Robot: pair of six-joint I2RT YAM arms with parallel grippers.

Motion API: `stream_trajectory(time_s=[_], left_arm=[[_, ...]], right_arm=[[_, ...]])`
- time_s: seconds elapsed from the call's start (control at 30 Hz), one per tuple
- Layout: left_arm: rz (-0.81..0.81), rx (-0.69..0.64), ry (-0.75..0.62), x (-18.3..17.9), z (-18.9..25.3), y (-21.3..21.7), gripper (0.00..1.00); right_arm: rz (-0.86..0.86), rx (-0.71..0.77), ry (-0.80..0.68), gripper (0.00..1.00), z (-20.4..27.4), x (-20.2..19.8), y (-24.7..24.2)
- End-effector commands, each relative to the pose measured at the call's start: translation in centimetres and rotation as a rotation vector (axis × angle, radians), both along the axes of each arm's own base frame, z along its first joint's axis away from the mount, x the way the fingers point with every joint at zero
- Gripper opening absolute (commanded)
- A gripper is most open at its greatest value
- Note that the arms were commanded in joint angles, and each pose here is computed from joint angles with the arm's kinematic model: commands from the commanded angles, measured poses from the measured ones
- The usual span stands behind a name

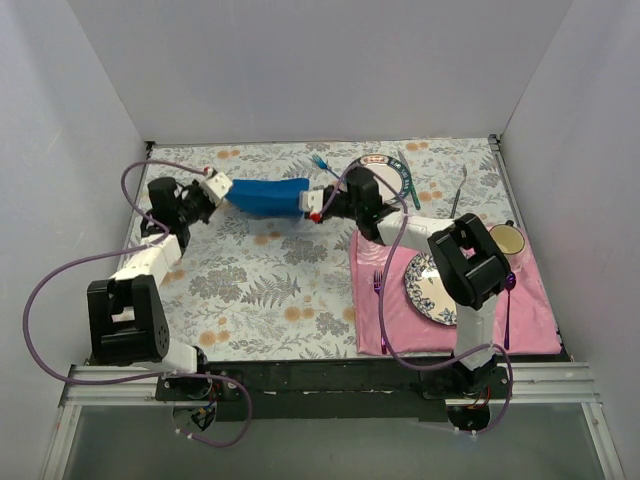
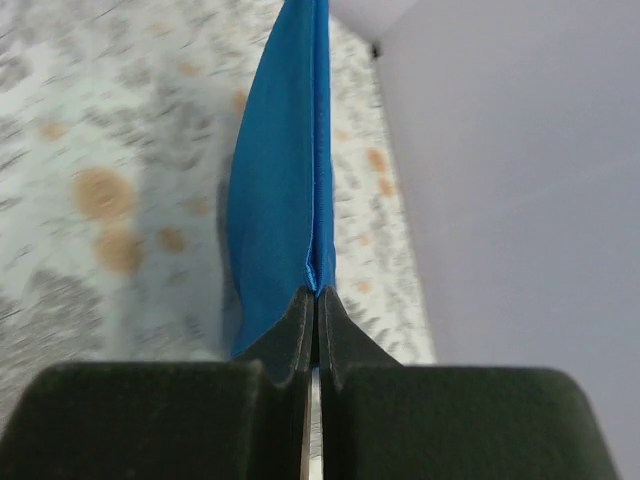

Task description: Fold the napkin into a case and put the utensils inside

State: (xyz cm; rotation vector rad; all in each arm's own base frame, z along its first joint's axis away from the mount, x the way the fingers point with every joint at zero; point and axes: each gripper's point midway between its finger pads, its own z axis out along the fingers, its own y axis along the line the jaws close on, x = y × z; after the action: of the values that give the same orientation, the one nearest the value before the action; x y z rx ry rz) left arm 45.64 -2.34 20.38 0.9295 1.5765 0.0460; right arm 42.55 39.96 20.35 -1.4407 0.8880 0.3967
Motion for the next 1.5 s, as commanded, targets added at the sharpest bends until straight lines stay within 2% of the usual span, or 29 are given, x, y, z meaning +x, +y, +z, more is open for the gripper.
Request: stream_trajectory(time_s=[0.0,0.37,0.63,0.87,1.0,1.03,1.07,1.13,1.17,1.2,1.27,1.33,1.37,1.43,1.47], left_arm=[[0.122,0.122,-0.024,-2.8,-2.2,3.4,0.00],[-0.029,0.141,0.175,-11.9,-8.1,0.5,0.00],[-0.130,0.197,0.239,-17.5,-10.6,-0.8,0.00],[-0.238,0.183,0.361,-21.7,-11.9,-2.3,0.00],[-0.326,0.184,0.459,-24.4,-12.7,-3.1,0.08],[-0.337,0.179,0.482,-24.9,-12.9,-3.2,0.12],[-0.360,0.189,0.513,-25.8,-13.0,-3.3,0.24],[-0.383,0.186,0.578,-27.3,-13.1,-3.3,0.39],[-0.389,0.193,0.593,-27.6,-12.9,-3.3,0.52],[-0.391,0.197,0.599,-27.5,-12.1,-3.2,0.57],[-0.404,0.175,0.657,-28.5,-11.4,-3.4,0.63],[-0.399,0.126,0.673,-28.0,-9.7,-3.8,0.64],[-0.401,0.094,0.699,-28.2,-9.3,-4.2,0.65],[-0.404,0.032,0.712,-27.6,-8.0,-4.8,0.68],[-0.392,0.004,0.712,-27.1,-7.7,-5.0,0.69]], right_arm=[[0.061,0.003,-0.262,0.01,1.9,-3.3,-0.8],[0.291,-0.130,-0.161,0.01,-4.9,-14.2,-1.9],[0.411,-0.212,-0.093,0.01,-7.9,-18.3,-2.6],[0.549,-0.291,-0.018,0.01,-10.3,-23.4,-4.3],[0.611,-0.325,-0.011,0.01,-11.2,-25.3,-4.8],[0.626,-0.336,-0.010,0.05,-11.5,-25.6,-4.9],[0.640,-0.342,-0.010,0.31,-11.4,-25.9,-4.8],[0.673,-0.382,0.039,0.55,-11.8,-27.0,-5.5],[0.674,-0.383,0.040,0.68,-11.0,-26.8,-5.4],[0.675,-0.381,0.038,0.73,-10.2,-27.0,-5.5],[0.621,-0.395,0.129,0.77,-9.0,-26.9,-5.8],[0.538,-0.384,0.196,0.77,-6.9,-26.2,-5.9],[0.479,-0.372,0.304,0.77,-6.3,-26.0,-6.2],[0.407,-0.345,0.383,0.77,-4.3,-25.3,-6.4],[0.328,-0.310,0.495,0.75,-3.6,-24.5,-6.7]])
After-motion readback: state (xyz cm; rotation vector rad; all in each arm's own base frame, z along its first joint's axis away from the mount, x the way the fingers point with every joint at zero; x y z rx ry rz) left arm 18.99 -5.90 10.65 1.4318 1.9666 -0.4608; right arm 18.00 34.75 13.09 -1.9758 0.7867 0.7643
